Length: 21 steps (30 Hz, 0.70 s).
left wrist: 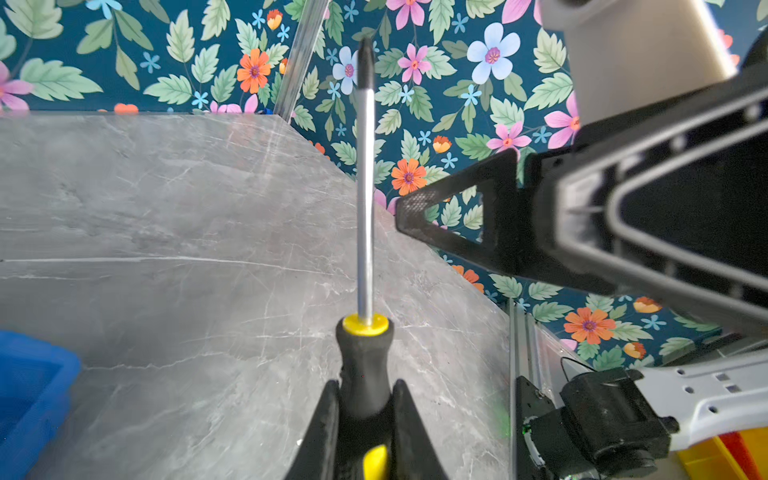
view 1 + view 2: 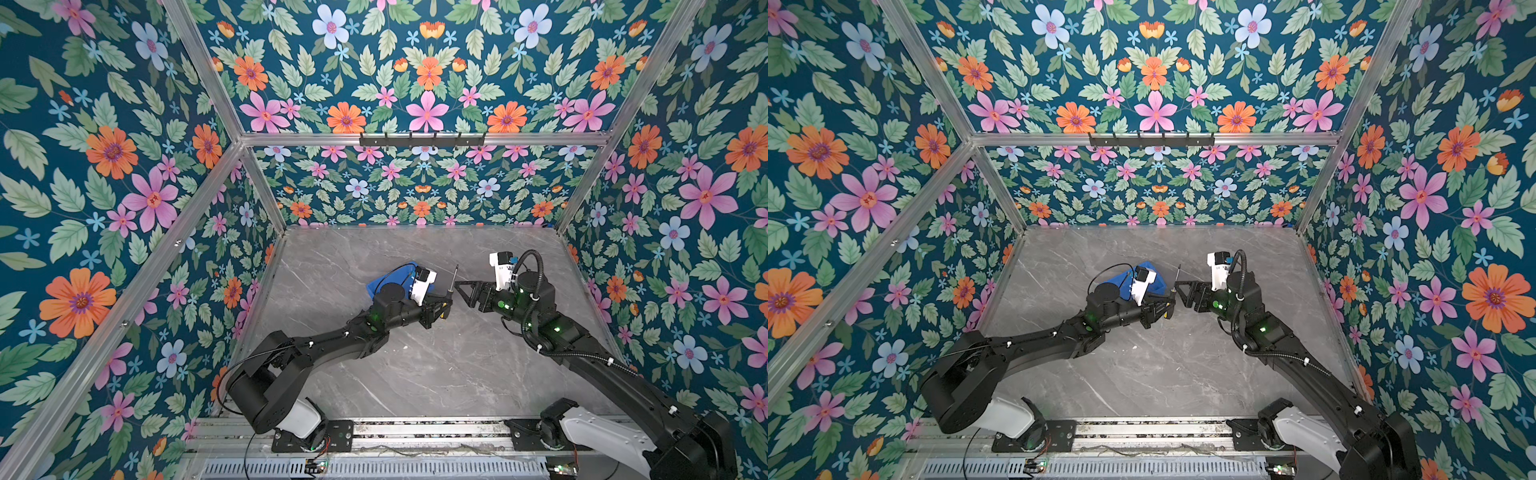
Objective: Put the screwdriver in the bin
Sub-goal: 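Close the left gripper on the screwdriver handle and open the right gripper, then carry the screwdriver over the blue bin with the left gripper while the right draws back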
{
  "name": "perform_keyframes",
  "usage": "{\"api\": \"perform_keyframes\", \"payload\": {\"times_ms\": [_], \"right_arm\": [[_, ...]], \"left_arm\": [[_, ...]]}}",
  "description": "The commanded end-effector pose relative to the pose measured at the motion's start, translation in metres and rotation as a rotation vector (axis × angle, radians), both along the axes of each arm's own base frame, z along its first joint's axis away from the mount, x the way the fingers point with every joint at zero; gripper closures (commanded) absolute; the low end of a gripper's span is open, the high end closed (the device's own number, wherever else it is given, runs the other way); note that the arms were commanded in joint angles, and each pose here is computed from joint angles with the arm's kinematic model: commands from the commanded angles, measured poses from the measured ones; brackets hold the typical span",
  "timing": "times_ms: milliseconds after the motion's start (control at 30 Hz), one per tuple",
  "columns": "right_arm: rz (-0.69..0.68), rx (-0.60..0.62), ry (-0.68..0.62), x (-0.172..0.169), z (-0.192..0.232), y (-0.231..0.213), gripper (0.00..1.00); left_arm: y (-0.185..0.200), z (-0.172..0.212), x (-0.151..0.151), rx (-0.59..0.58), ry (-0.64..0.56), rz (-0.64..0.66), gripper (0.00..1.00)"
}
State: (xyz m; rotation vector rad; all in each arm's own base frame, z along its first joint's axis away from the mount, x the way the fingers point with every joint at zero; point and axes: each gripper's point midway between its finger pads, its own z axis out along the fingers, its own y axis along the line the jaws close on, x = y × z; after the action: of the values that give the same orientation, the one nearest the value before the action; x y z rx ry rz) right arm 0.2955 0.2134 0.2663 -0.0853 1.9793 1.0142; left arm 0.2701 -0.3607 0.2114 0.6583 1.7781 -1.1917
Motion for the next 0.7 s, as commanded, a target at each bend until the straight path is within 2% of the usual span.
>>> {"api": "perform_keyframes", "payload": {"times_ms": [0,100,433,667], "right_arm": [[0.031,-0.043,-0.026,-0.007,-0.001,-0.001,0.10],[0.077,-0.058,-0.089,-0.016,0.003,0.001,0.01],[0.128,-0.135,-0.211,-0.023,0.019,0.003,0.01],[0.203,-0.258,-0.314,-0.031,0.013,0.027,0.01]], "left_arm": [[0.013,0.000,0.010,0.056,-0.056,0.021,1.00],[0.028,-0.002,0.021,0.114,-0.073,0.046,1.00],[0.085,-0.021,0.063,0.353,-0.083,0.118,1.00],[0.112,-0.052,0.085,0.615,-0.099,0.086,1.00]]}}
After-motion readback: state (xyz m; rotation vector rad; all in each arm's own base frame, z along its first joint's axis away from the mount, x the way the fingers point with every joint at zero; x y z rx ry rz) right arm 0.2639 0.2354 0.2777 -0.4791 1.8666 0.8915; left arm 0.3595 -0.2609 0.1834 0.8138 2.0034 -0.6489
